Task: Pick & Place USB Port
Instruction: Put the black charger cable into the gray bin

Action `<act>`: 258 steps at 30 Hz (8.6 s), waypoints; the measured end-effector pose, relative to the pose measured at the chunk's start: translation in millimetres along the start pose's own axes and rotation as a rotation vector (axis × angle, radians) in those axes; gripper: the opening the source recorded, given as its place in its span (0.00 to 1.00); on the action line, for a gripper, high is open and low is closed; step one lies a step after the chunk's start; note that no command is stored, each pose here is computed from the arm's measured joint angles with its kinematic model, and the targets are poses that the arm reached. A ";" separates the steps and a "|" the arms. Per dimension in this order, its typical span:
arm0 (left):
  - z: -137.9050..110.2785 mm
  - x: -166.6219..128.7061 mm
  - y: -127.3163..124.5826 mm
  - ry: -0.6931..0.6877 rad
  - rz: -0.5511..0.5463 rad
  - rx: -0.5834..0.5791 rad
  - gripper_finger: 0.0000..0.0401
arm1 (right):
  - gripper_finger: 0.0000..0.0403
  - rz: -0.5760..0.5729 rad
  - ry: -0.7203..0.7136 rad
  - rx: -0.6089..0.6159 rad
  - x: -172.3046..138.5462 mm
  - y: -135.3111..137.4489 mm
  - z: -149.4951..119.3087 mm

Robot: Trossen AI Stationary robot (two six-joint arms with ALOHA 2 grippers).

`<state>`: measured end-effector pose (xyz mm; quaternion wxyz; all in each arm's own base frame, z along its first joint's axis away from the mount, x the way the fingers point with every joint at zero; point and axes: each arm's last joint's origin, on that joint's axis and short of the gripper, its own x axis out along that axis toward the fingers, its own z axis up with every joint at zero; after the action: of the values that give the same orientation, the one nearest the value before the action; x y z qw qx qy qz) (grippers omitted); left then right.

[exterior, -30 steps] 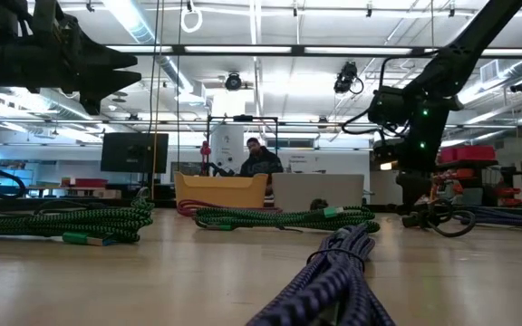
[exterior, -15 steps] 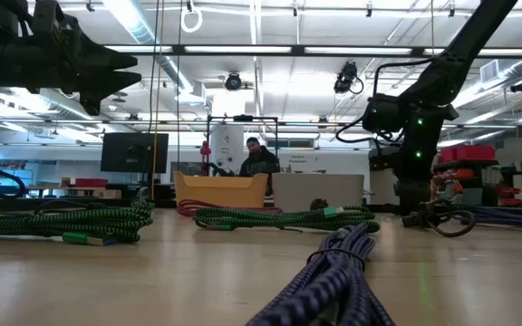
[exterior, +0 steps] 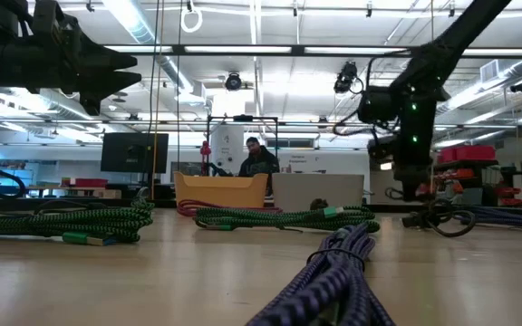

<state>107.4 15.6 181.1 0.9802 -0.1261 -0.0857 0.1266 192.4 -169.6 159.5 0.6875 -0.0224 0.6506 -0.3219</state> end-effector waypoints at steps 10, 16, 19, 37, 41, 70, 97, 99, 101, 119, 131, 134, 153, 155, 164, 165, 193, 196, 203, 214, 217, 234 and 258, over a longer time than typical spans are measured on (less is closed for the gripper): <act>-0.2 0.0 0.1 0.001 0.003 0.000 0.43 | 0.01 0.074 -0.209 0.076 -94.3 -24.7 15.5; -0.2 0.0 0.1 0.001 0.003 0.000 0.43 | 0.01 0.238 -0.498 0.096 -142.3 -22.6 10.7; -0.2 0.0 0.1 0.002 0.003 0.000 0.43 | 0.01 0.251 -0.586 0.104 -154.1 -22.2 10.1; -0.2 0.0 0.1 0.001 0.004 0.000 0.43 | 0.01 0.240 -0.793 0.113 -90.0 -4.7 90.2; -0.2 0.0 0.1 0.001 0.004 0.001 0.43 | 0.01 0.240 -0.737 0.128 -69.3 -7.1 94.2; -0.2 0.0 0.1 0.001 0.004 0.003 0.43 | 0.05 0.152 -0.675 0.250 -46.1 -25.8 94.8; -0.1 0.0 0.1 0.001 0.004 0.003 0.43 | 0.45 0.144 -0.656 0.280 -40.1 -24.4 96.5; -0.2 0.0 0.2 0.002 0.004 0.003 0.43 | 0.44 0.146 -0.656 0.285 -40.1 -24.4 96.4; -0.1 0.0 0.1 0.001 0.004 0.003 0.43 | 0.44 0.147 -0.656 0.287 -40.1 -24.3 96.4; -0.5 0.0 0.3 0.005 0.008 0.001 0.43 | 0.44 0.621 -0.491 -0.005 -64.8 59.7 84.1; -0.6 0.0 0.3 0.005 0.008 0.002 0.43 | 0.44 0.590 -0.349 0.204 -82.0 99.1 75.4; -0.6 0.0 0.3 0.005 0.008 0.001 0.43 | 0.44 0.569 -0.334 0.284 -81.4 97.9 75.6; -0.5 0.0 0.2 0.005 0.005 -0.019 0.43 | 0.44 0.443 -0.195 0.531 -38.1 118.6 83.3; -0.6 0.0 0.2 0.006 0.005 -0.021 0.43 | 0.44 0.461 -0.222 0.542 -36.5 119.3 87.3; -1.2 0.0 0.4 0.012 0.006 -0.025 0.43 | 0.44 0.470 -0.217 0.596 -34.6 121.1 88.8; -1.3 0.0 0.4 0.012 0.006 -0.025 0.43 | 0.44 0.469 -0.214 0.600 -33.8 121.6 88.7; -1.4 0.0 0.1 0.017 -0.005 -0.029 0.43 | 0.44 0.498 -0.356 0.635 -33.3 104.2 61.7; -1.3 0.0 0.1 0.016 -0.005 -0.029 0.43 | 0.44 0.525 -0.425 0.640 -40.8 102.7 66.5; -1.8 0.0 0.2 0.021 -0.004 -0.028 0.43 | 0.44 0.535 -0.464 0.711 -42.0 100.3 70.8; -2.1 0.0 0.3 0.023 -0.003 -0.024 0.43 | 0.44 0.623 -0.513 0.538 -43.9 99.3 74.2; -2.5 0.0 0.4 0.028 -0.001 -0.021 0.43 | 0.44 0.666 -0.594 0.205 -49.4 108.8 73.4; -2.8 -0.1 0.6 0.030 0.003 0.005 0.43 | 0.44 0.317 -0.614 -0.344 -53.9 112.5 69.9; -3.4 0.0 0.7 0.036 0.004 0.007 0.43 | 0.44 0.245 -0.460 -0.403 -53.2 120.5 80.4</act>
<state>108.0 15.6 177.7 0.9817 -0.1249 -0.0674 0.1268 318.2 -80.3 164.4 0.8317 -0.1519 0.5267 -0.0881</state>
